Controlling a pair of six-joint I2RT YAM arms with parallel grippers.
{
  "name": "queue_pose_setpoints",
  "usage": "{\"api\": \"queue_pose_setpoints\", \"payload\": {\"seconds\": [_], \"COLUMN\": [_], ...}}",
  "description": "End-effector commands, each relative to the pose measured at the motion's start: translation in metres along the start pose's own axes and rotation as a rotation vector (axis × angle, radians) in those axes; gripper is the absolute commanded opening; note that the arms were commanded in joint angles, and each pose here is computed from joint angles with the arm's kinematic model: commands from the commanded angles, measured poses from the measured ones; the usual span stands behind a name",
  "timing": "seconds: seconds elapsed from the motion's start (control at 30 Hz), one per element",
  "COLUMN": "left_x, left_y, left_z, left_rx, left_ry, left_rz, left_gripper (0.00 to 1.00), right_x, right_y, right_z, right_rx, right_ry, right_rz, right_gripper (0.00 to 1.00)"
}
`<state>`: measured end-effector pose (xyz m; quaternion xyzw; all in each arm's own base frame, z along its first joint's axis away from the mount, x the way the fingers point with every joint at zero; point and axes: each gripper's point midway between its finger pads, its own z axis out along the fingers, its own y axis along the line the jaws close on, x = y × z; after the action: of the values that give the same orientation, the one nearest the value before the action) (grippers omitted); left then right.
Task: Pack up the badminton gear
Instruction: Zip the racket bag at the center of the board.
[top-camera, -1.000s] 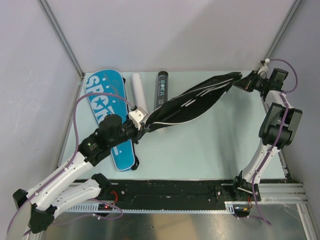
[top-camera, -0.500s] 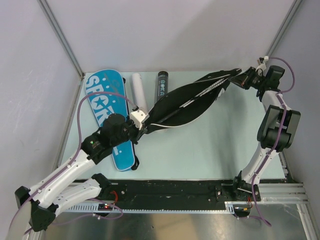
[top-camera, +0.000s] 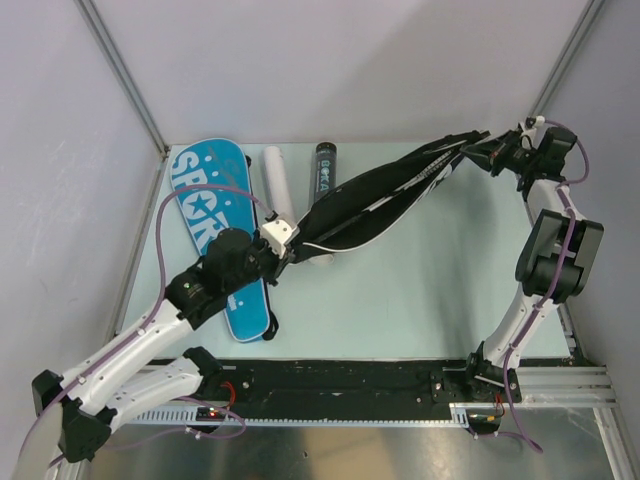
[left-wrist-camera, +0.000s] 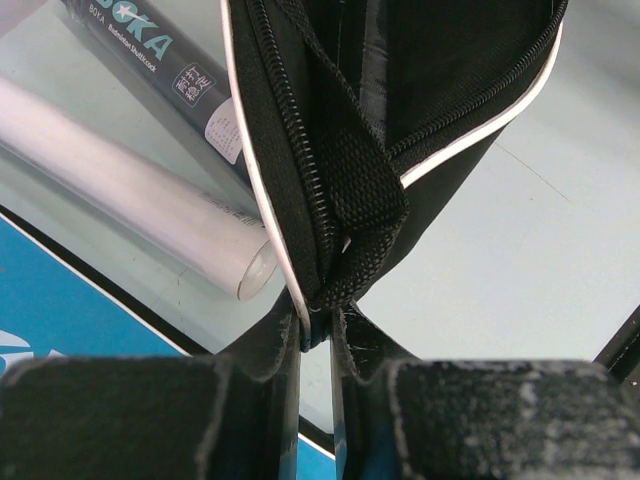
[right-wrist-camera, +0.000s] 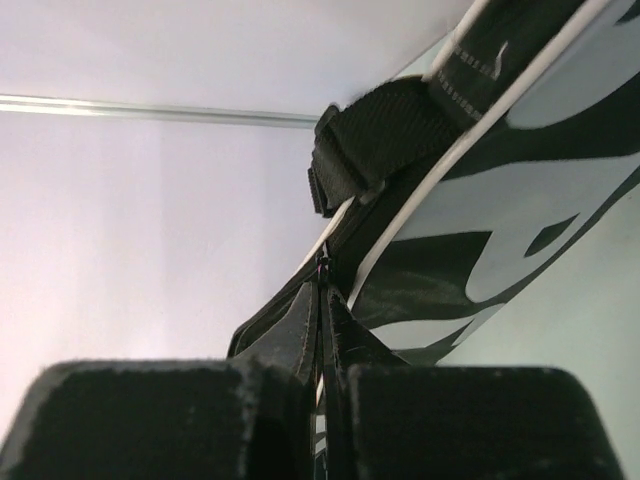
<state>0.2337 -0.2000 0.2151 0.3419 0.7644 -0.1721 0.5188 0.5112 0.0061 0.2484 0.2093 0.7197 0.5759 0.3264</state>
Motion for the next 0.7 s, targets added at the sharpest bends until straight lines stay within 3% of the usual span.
{"api": "queue_pose_setpoints", "payload": {"seconds": [0.0, 0.37, 0.67], "left_x": [-0.038, -0.052, -0.065], "left_y": [0.009, 0.009, 0.007], "left_z": [0.003, 0.008, 0.021], "left_rx": [-0.033, -0.038, -0.029], "left_ry": [-0.118, -0.144, -0.169], "left_rz": [0.015, -0.063, -0.141], "left_gripper": [0.0, 0.0, 0.0], "right_x": [0.037, 0.128, 0.246], "right_y": [0.041, 0.05, 0.09], "right_z": [0.006, 0.039, 0.056], "right_rx": [-0.077, -0.025, -0.032], "right_ry": [0.122, 0.271, 0.46], "right_rz": [-0.029, -0.095, -0.203], "right_gripper": [0.0, 0.0, 0.0]}}
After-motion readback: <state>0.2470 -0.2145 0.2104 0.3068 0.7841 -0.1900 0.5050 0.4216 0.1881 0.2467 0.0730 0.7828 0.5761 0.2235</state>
